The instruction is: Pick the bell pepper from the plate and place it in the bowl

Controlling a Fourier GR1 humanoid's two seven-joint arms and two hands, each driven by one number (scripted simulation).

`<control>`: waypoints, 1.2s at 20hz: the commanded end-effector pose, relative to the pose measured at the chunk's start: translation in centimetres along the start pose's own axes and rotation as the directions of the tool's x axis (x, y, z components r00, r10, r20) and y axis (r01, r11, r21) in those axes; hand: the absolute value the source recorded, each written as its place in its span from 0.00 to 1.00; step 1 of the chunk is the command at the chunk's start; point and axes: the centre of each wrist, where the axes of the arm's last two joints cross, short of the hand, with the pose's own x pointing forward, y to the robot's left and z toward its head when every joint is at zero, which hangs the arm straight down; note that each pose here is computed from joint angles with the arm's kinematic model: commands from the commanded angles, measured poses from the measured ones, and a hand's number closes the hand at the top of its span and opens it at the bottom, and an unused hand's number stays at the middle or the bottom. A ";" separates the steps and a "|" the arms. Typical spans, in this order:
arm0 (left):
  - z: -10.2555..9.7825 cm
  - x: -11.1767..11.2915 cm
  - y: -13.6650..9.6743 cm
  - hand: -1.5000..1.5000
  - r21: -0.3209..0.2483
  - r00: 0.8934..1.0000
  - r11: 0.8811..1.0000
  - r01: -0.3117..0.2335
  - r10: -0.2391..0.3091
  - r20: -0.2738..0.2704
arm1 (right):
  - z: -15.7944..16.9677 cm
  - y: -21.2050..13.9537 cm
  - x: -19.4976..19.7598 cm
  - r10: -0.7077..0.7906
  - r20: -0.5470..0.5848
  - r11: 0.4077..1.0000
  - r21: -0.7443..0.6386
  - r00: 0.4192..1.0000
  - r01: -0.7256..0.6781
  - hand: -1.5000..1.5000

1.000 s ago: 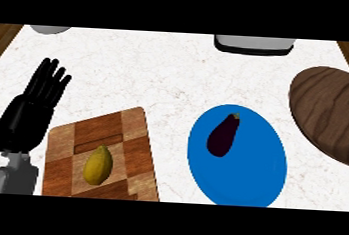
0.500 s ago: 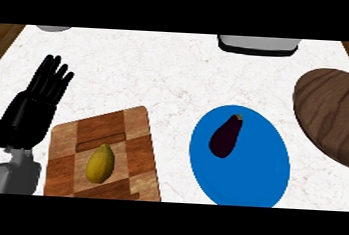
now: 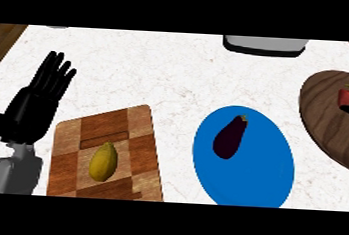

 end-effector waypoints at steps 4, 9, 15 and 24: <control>0.1 -0.5 0.0 0.50 0.015 1.000 1.000 0.000 0.000 0.013 | -1.3 0.8 0.7 -0.214 0.150 0.977 0.047 0.965 0.210 0.00; 0.1 0.5 1.3 0.50 0.027 1.000 1.000 0.009 -0.009 0.013 | -1.2 -0.8 0.0 -0.525 0.246 0.830 -0.062 0.815 0.554 0.00; 0.6 -1.2 0.0 0.50 0.025 1.000 1.000 -0.008 0.009 -0.016 | 0.7 -5.2 -3.4 -0.651 0.244 0.697 -0.183 0.718 0.694 0.00; 0.8 -1.0 1.0 0.50 0.036 1.000 0.999 -0.020 0.019 0.017 | 8.1 -10.8 -12.0 -0.679 0.194 0.656 -0.272 0.708 0.704 0.00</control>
